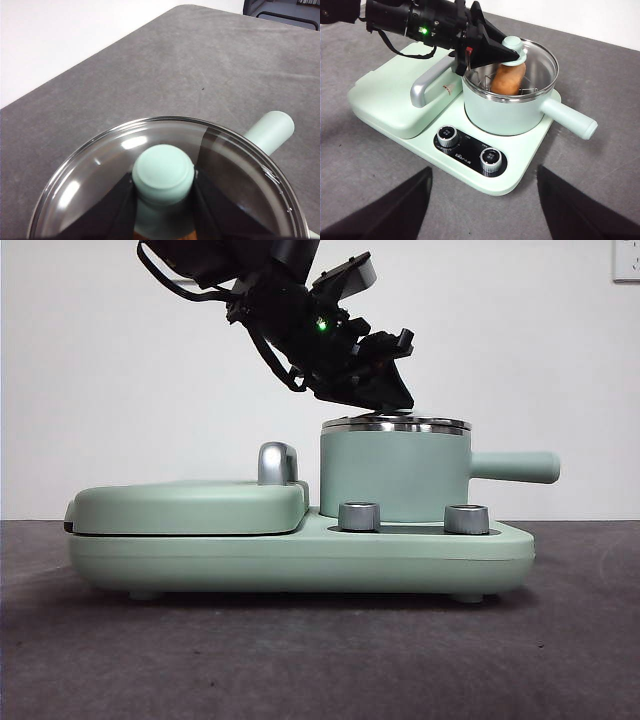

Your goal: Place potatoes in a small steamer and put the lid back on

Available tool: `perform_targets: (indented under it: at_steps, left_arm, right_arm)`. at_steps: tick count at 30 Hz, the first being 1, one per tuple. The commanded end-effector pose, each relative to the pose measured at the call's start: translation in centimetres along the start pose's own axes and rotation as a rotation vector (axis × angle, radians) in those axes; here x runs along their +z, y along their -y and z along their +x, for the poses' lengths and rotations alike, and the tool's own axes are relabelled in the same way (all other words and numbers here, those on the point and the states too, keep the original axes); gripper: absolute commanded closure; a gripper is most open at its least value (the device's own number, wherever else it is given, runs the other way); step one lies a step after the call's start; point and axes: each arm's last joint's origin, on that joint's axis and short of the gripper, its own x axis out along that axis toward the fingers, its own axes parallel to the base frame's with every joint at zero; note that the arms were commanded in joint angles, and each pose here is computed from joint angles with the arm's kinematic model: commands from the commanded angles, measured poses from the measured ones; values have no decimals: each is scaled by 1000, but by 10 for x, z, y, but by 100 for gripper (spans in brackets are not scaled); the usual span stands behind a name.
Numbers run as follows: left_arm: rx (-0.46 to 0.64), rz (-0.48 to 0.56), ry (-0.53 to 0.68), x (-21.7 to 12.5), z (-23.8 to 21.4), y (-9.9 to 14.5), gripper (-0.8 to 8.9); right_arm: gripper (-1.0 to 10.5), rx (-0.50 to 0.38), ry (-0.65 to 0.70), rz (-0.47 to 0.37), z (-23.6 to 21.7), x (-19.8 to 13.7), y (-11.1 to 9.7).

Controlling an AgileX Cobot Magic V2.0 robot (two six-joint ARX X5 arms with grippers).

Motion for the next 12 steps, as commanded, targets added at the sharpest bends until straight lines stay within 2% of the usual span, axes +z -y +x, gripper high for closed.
perform_targets:
  at_steps: [1, 3, 6, 12]
  left_arm:
    - [-20, -4, -41, -9, 11, 4, 798]
    - [-19, -6, -45, -8, 10, 3, 747]
    - [-19, -4, -43, -4, 5, 3, 620]
    - [-5, 4, 4, 14, -12, 0, 588]
  right_arm:
    - [619, 3, 10, 4, -1, 2, -1]
    - [619, 3, 10, 4, -1, 2, -1]
    - [619, 3, 10, 4, -1, 2, -1]
    - [619, 3, 10, 4, -1, 2, -1]
